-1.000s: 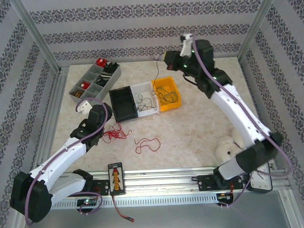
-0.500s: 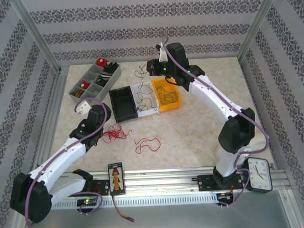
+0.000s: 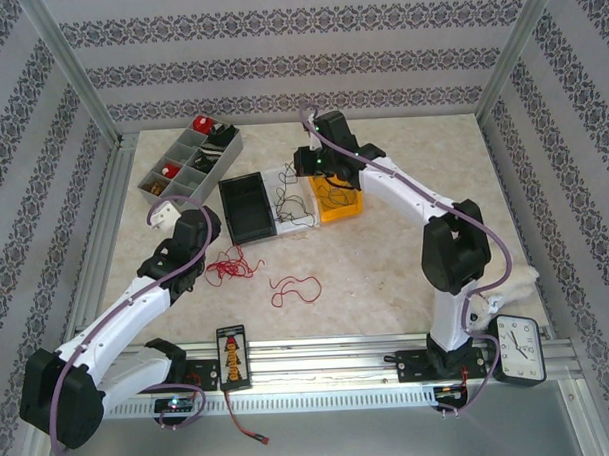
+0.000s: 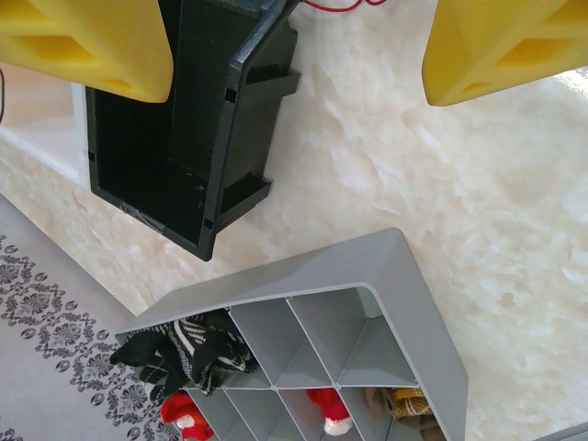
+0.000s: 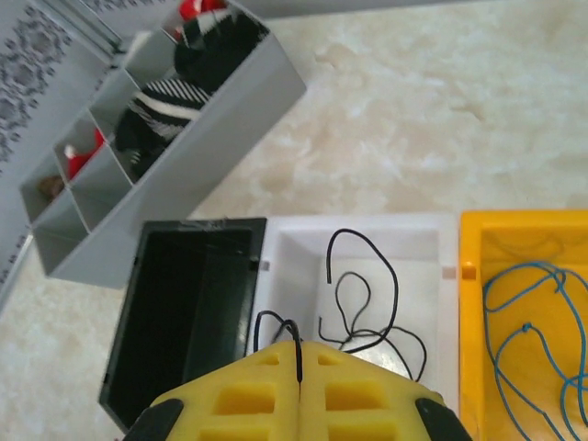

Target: Untangle the cables

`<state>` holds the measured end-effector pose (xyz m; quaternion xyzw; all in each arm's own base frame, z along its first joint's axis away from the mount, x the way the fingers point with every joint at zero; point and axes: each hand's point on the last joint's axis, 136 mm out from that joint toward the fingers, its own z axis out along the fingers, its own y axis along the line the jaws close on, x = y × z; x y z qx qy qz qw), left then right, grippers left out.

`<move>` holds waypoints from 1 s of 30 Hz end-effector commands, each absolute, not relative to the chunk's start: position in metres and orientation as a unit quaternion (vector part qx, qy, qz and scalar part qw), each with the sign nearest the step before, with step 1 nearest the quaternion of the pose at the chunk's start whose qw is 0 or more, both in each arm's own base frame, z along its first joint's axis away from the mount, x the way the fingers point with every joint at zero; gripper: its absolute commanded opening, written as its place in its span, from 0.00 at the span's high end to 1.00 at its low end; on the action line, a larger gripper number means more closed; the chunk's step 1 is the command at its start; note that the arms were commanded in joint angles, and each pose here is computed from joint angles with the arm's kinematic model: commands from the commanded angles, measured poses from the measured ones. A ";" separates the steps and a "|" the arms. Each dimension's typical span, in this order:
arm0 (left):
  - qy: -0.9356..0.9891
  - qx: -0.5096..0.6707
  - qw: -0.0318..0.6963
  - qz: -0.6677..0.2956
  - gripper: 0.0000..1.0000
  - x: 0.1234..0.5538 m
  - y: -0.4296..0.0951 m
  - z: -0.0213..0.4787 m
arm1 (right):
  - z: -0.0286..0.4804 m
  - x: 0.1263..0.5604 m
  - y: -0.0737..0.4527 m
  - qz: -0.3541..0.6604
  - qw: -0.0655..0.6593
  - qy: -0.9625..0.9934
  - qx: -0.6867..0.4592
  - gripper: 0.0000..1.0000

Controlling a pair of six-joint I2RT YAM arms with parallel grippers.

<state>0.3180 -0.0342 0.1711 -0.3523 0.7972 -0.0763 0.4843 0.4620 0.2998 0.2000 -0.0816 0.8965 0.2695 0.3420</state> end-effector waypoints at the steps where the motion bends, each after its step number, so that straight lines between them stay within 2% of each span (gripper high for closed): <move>1: 0.810 -0.340 0.473 -0.061 0.28 0.316 -0.031 0.167 | 0.172 0.453 0.304 0.241 0.323 0.910 -0.100 0.89; 5: 0.827 -0.318 0.461 -0.061 0.28 0.320 -0.038 0.165 | 0.165 0.449 0.308 0.247 0.309 0.913 -0.104 0.61; 10: 0.861 -0.274 0.424 -0.067 0.27 0.322 -0.054 0.153 | 0.187 0.445 0.297 0.235 0.337 0.906 -0.103 0.47; 17: 0.895 -0.227 0.373 -0.092 0.28 0.311 -0.074 0.133 | 0.199 0.412 0.273 0.225 0.349 0.904 -0.102 0.45; 20: 0.917 -0.138 0.333 -0.170 0.30 0.305 -0.114 0.124 | 0.188 0.393 0.257 0.212 0.342 0.911 -0.092 0.45; 23: 0.929 -0.024 0.275 -0.245 0.31 0.281 -0.162 0.117 | 0.173 0.378 0.237 0.188 0.335 0.920 -0.078 0.45; 26: 0.929 0.119 0.241 -0.256 0.30 0.243 -0.202 0.118 | 0.162 0.368 0.216 0.178 0.329 0.926 -0.046 0.45; 30: 0.922 0.210 0.198 -0.258 0.29 0.211 -0.228 0.109 | 0.153 0.364 0.198 0.179 0.323 0.929 -0.012 0.45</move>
